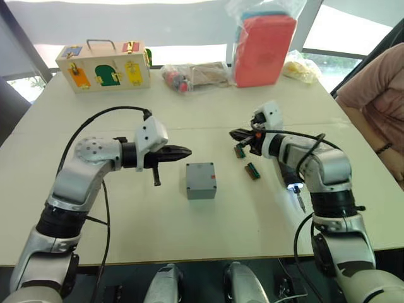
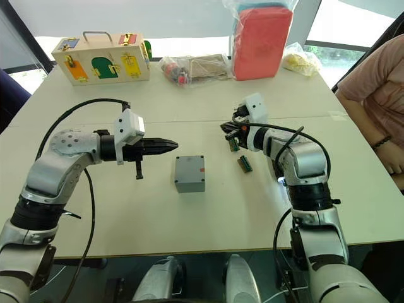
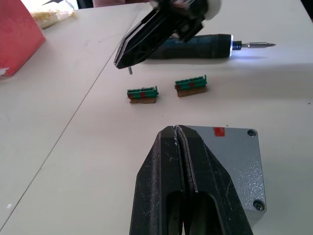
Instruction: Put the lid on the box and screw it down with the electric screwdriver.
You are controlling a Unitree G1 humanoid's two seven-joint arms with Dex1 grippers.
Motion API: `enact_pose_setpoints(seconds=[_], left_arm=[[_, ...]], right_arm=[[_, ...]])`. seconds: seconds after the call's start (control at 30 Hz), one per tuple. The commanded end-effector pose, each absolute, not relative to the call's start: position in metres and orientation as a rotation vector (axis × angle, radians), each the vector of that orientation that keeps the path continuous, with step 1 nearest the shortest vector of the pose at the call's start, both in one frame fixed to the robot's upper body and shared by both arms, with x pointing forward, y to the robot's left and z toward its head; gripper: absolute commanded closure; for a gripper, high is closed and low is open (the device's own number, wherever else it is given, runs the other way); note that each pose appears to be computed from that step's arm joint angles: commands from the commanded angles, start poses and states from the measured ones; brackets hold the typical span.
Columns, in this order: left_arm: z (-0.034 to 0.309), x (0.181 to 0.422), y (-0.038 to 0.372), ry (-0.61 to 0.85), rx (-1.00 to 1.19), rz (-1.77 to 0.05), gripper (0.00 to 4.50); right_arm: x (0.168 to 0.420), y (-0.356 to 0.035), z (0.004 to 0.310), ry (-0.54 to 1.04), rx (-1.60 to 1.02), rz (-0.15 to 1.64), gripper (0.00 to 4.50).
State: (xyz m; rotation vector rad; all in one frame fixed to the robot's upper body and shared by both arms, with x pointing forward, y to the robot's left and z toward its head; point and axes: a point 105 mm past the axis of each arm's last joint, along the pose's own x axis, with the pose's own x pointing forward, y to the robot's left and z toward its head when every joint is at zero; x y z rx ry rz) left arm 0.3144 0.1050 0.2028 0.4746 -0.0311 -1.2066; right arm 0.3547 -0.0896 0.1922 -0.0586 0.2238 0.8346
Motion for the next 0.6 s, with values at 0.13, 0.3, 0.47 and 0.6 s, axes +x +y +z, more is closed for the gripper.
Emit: enact_pose_setpoints(seconds=[0.13, 0.3, 0.47, 0.6], left_arm=[[0.210, 0.310, 0.106, -0.062, 0.490, -1.203, 4.50], [0.210, 0.310, 0.107, -0.061, 0.488, -1.203, 4.50], [0.210, 0.308, 0.105, -0.063, 0.489, -1.206, 4.50], [0.211, 0.307, 0.104, -0.061, 0.492, -1.207, 4.50]], right_arm=[[0.322, -0.062, 0.182, 0.257, -0.069, 0.949, 4.44], [0.320, -0.058, 0.178, 0.265, -0.065, 0.950, 4.44], [0.325, -0.058, 0.174, 0.268, -0.072, 0.933, 4.44], [0.328, -0.057, 0.170, 0.274, -0.079, 0.933, 4.44]])
